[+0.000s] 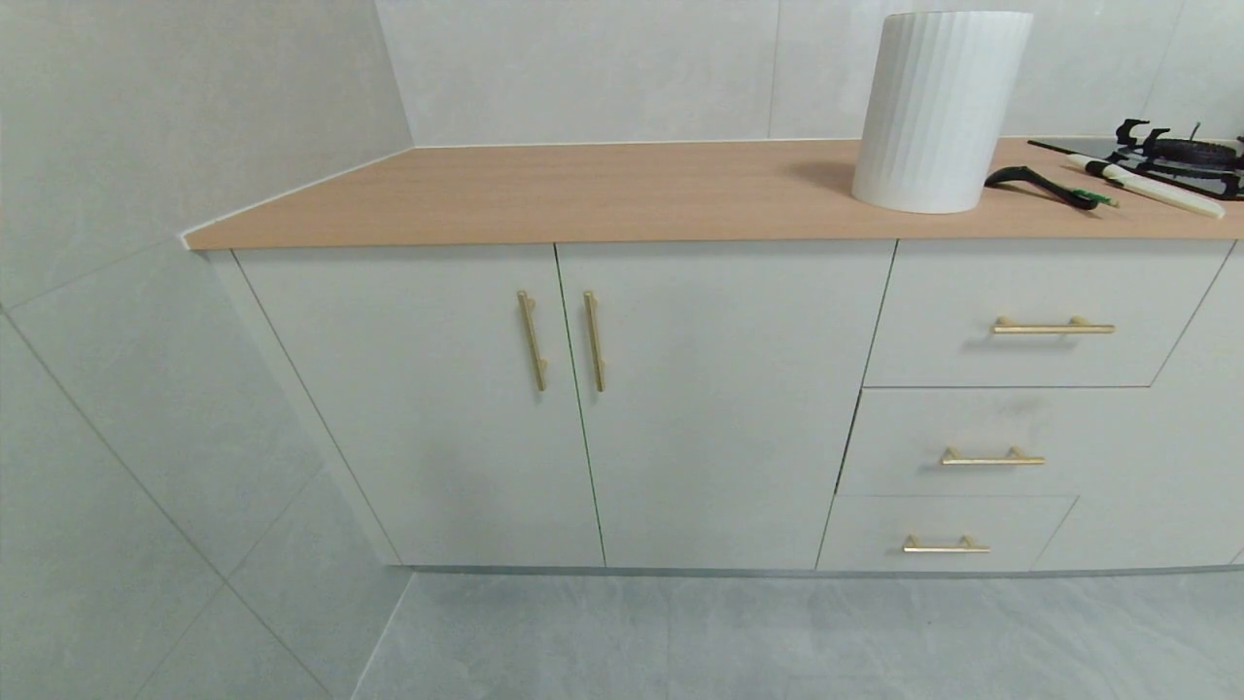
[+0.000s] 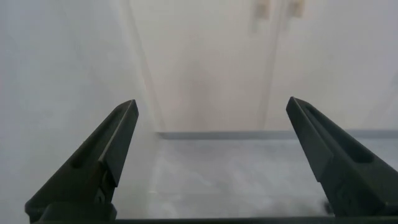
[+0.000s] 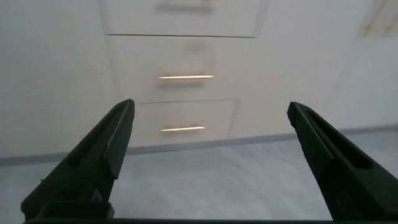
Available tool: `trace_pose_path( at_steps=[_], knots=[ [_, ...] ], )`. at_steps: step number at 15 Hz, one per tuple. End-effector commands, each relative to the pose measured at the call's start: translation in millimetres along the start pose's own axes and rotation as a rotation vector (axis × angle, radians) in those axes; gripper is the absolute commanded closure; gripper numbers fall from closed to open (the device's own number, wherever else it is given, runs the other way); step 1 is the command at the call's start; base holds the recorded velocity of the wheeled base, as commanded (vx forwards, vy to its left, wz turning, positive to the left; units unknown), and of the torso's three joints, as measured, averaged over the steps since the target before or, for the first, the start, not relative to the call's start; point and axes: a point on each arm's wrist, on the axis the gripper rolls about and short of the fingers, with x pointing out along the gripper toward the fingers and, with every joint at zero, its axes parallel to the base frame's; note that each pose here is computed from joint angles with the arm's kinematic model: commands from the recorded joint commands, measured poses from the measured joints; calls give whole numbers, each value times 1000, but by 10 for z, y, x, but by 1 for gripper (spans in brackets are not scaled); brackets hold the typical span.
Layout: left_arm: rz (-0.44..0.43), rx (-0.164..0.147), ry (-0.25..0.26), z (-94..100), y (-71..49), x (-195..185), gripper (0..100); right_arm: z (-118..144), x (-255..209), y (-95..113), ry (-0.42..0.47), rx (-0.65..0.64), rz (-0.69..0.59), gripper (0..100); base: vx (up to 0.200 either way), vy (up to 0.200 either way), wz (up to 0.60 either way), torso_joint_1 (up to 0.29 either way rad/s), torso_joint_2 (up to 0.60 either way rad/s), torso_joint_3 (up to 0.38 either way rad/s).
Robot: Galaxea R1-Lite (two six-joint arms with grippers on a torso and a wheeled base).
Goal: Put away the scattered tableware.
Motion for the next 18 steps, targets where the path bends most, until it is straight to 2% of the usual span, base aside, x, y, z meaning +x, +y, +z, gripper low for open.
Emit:
trace_pose_path(
  at_steps=[1, 3, 8, 10, 17, 18],
  knots=[
    [-7, -14, 5, -15, 0, 4, 0, -22, 3, 32, 11, 16, 134, 0, 0, 0, 0, 0, 0, 0],
    [-7, -29, 3, -13, 0, 4, 0, -25, 0, 47, 9, 10, 201, 0, 0, 0, 0, 0, 0, 0],
    [-7, -14, 3, -13, 0, 4, 0, -57, -1, 42, 42, 18, 169, 0, 0, 0, 0, 0, 0, 0],
    [-7, -37, 3, -13, 0, 4, 0, -58, 0, 38, 46, 48, 151, 0, 0, 0, 0, 0, 0, 0],
    [-7, -37, 3, -13, 0, 4, 0, -58, 0, 35, 48, 64, 135, 0, 0, 0, 0, 0, 0, 0],
    [-7, -37, 3, -13, 0, 4, 0, -58, 0, 35, 48, 64, 135, 0, 200, 0, 0, 2, 2, 2]
  ],
)
